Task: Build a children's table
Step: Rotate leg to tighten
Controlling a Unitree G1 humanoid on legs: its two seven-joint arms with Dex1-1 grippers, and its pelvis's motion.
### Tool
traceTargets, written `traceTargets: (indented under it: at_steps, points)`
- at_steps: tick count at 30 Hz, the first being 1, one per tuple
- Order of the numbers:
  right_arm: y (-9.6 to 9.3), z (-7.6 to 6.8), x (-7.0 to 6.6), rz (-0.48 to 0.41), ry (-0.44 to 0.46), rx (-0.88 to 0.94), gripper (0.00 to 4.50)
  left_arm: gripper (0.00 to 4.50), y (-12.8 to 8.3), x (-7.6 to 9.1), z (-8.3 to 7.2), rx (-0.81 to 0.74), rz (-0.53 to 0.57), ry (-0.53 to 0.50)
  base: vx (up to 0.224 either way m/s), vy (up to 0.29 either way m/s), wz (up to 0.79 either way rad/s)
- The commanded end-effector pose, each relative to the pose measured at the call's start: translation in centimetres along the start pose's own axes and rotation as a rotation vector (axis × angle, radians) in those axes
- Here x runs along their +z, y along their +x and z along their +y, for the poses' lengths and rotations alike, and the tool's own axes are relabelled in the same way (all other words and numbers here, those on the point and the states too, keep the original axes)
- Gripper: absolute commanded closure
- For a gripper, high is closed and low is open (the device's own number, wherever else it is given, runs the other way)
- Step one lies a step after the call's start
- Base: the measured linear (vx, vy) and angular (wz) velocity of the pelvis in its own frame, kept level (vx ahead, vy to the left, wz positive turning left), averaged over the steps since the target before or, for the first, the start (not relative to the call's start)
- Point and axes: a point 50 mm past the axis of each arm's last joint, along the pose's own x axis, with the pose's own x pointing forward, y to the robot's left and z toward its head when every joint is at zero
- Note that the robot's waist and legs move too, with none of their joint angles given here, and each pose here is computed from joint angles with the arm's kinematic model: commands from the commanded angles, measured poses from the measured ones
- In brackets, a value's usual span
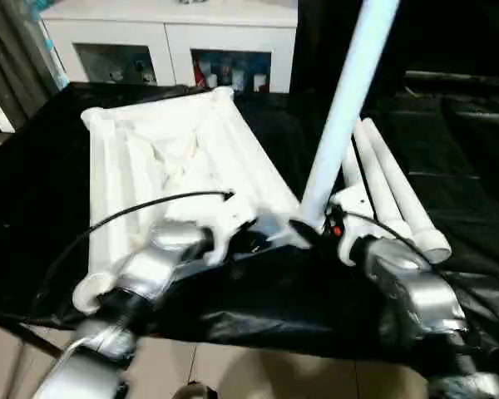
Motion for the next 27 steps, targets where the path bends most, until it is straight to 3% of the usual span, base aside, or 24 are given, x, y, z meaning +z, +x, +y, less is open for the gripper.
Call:
traceTargets:
  at_steps: [1,5,10,11,15,17,21,26,27]
  points:
    - [0.3,-0.9,-2.4,0.098,0.071,-0.213,1.74,4.50,0.6,1.4,1.4,0.203,-0.055,-0.081,0.000,0.000,0.00]
    - [1.2,-0.1,-2.5,0.090,0.088,-0.289,1.74,4.50,2.1,1.8,1.0,0.266,-0.060,-0.118,0.000,0.000,0.00]
    - [2.0,1.1,-1.2,0.018,0.084,-0.227,1.74,4.50,3.1,2.7,0.3,0.259,-0.068,-0.086,0.000,0.000,0.00]
    - [2.0,1.2,-1.0,0.004,0.092,-0.219,1.39,4.50,3.1,2.7,0.3,0.257,-0.066,-0.078,0.000,0.000,0.00]
    - [2.0,1.3,-0.4,-0.032,0.111,-0.192,0.96,4.50,2.9,2.6,0.6,0.257,-0.054,-0.057,0.000,0.000,0.00]
    - [1.7,1.0,0.0,-0.055,0.073,-0.179,0.71,4.50,2.6,2.5,0.9,0.259,-0.050,-0.052,0.000,0.000,0.00]
    - [0.6,0.5,0.6,-0.091,0.045,-0.148,0.71,4.50,2.3,2.7,1.2,0.259,-0.081,-0.039,0.000,0.000,0.00]
    - [-0.9,0.3,1.3,-0.121,-0.013,-0.117,0.71,4.50,1.7,3.8,2.8,0.372,-0.144,-0.070,0.000,0.000,0.00]
    - [-1.0,0.3,1.3,-0.122,-0.013,-0.113,0.62,4.05,1.5,4.2,3.0,0.385,-0.171,-0.077,0.000,0.000,0.00]
